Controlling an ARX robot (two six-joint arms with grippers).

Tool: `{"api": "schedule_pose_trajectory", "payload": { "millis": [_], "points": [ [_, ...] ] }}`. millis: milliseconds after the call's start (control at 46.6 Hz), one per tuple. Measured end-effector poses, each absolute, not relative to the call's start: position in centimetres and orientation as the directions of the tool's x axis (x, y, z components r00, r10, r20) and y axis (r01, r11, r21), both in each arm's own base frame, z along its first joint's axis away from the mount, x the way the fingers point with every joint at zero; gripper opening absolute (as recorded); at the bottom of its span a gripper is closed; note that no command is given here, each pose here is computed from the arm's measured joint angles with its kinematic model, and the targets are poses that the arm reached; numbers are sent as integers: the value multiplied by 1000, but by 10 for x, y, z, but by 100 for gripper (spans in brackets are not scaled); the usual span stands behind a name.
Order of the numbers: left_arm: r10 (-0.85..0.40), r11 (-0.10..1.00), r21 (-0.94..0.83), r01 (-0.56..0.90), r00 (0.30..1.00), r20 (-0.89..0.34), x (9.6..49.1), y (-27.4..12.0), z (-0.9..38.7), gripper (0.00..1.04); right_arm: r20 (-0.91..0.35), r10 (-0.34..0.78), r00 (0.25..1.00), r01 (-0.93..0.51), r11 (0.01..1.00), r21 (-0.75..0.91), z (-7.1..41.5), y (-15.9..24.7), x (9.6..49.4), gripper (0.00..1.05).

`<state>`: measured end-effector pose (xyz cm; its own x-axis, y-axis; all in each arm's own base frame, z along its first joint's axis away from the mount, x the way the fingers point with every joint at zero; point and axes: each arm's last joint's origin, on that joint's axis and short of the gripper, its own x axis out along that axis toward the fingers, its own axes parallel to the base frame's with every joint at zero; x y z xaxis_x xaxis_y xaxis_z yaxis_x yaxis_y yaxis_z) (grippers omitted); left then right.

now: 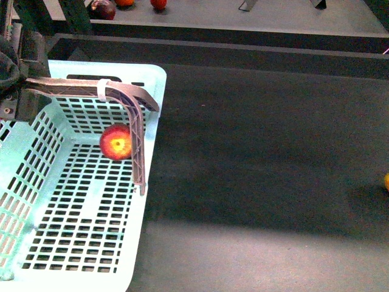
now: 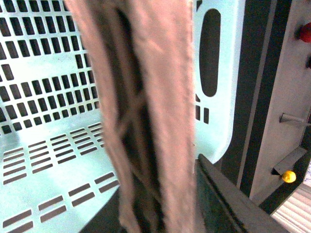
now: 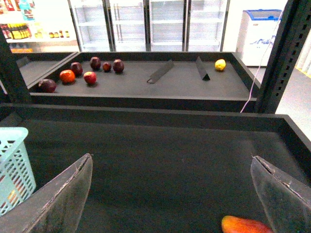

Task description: Pick apple with right arm and hold basket with left

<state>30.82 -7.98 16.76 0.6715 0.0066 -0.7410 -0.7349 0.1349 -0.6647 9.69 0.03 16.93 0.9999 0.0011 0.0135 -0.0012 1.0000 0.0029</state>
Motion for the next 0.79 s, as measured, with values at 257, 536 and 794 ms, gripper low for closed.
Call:
{"api": "schedule_pose_trajectory", "payload": {
  "millis": [257,536,794],
  "points": [
    [19,193,-613,-766,627,-779,281,-88,191,82,14,1,1000,-1,1000,3,169,0,97,96],
    [45,218,-593,-775,615,-787,279,-90,210,98,14,1,1000,-1,1000,3,169,0,97,96],
    [-13,922,-387,-25,995,-95,240,-56,188,53,14,1,1000,-1,1000,3,169,0,97,96]
  ]
}}
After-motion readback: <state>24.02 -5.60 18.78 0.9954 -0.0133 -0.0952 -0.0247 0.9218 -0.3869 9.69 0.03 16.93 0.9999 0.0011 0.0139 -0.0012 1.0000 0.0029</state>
